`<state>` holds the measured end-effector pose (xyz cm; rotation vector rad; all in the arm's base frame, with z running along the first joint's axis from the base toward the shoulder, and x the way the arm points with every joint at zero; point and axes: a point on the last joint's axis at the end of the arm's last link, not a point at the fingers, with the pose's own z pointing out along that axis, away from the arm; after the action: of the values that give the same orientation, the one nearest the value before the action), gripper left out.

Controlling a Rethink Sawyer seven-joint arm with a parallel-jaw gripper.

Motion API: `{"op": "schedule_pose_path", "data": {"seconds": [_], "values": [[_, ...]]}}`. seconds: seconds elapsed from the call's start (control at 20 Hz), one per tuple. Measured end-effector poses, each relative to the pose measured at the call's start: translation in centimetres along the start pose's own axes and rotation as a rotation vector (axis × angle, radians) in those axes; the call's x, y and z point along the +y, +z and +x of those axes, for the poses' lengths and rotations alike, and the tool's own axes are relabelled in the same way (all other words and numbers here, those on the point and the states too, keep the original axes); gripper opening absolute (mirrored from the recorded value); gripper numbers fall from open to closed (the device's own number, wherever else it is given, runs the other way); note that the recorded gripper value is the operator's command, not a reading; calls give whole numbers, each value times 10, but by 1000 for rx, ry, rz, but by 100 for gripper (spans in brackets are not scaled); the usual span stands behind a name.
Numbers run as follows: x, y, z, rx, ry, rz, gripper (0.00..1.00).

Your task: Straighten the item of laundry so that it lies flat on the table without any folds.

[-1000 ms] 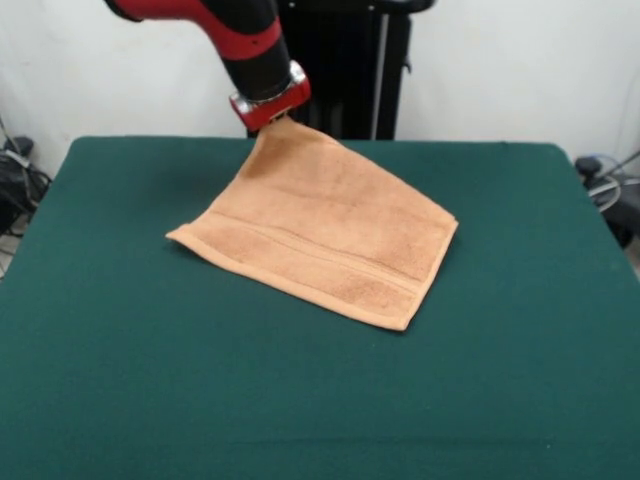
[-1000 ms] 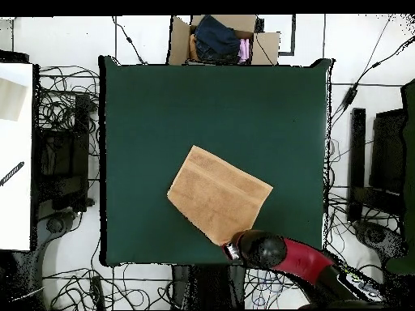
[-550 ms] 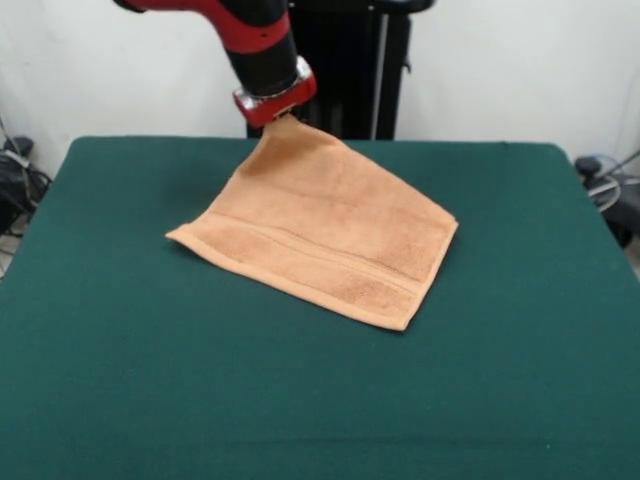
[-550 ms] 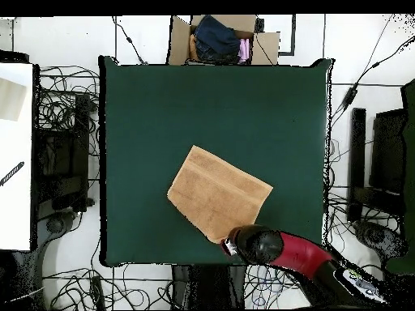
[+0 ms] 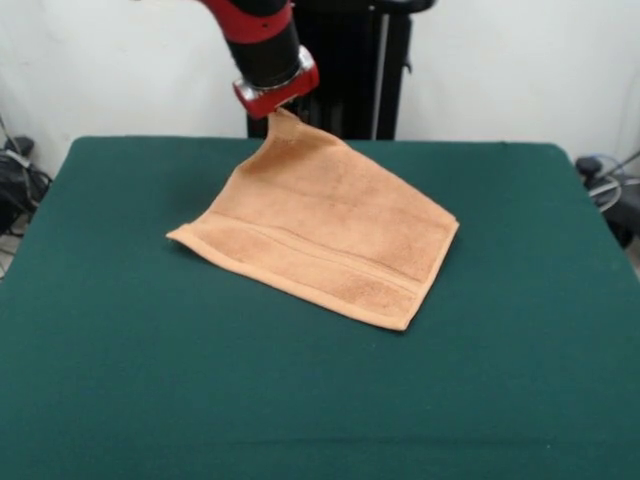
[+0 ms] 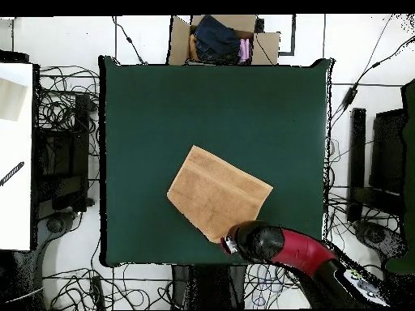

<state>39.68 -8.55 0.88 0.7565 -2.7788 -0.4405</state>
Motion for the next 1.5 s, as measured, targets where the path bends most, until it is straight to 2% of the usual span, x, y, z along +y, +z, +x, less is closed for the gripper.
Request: {"op": "schedule_pose_path", "data": {"seconds": [0.8, 1.2, 1.5], "values": [[0, -34, -8, 26, 38, -13, 100], [1, -70, -5, 35, 79, -15, 100], [1, -87, -5, 32, 93, -3, 100]]}}
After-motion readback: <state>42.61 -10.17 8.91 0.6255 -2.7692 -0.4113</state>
